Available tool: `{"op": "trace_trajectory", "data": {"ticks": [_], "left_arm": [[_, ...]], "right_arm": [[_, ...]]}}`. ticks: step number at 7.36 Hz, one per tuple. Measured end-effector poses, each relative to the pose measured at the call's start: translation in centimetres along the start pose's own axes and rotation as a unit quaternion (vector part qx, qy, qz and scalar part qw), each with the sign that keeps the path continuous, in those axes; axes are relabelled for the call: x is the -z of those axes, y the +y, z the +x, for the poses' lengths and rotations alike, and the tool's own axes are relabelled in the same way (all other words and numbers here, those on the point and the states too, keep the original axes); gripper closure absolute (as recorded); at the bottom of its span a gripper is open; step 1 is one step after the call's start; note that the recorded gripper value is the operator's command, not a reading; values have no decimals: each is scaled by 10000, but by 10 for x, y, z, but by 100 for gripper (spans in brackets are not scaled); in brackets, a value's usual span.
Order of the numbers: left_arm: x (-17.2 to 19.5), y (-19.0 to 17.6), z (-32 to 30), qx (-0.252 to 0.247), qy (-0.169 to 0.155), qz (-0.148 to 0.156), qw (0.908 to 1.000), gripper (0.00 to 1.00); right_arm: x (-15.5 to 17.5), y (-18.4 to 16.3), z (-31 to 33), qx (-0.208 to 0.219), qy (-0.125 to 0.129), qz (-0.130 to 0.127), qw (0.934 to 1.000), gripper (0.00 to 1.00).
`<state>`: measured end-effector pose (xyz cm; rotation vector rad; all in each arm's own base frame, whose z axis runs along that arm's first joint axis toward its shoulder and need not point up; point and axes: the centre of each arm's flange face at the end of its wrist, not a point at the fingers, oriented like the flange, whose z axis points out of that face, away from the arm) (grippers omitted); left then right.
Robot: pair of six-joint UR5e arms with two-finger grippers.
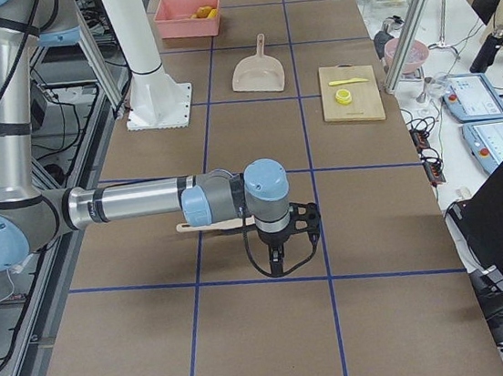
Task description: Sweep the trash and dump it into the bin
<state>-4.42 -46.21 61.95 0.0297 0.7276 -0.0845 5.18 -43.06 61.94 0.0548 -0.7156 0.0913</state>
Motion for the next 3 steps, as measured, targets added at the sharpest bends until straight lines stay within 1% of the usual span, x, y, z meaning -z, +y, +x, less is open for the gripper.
{"op": "trace_trajectory", "data": {"ticks": [3], "left_arm": [[-7, 13, -9, 84, -7, -94, 9999, 2]], "right_arm": [[0, 0, 0, 2, -5, -5, 10000, 0]]}}
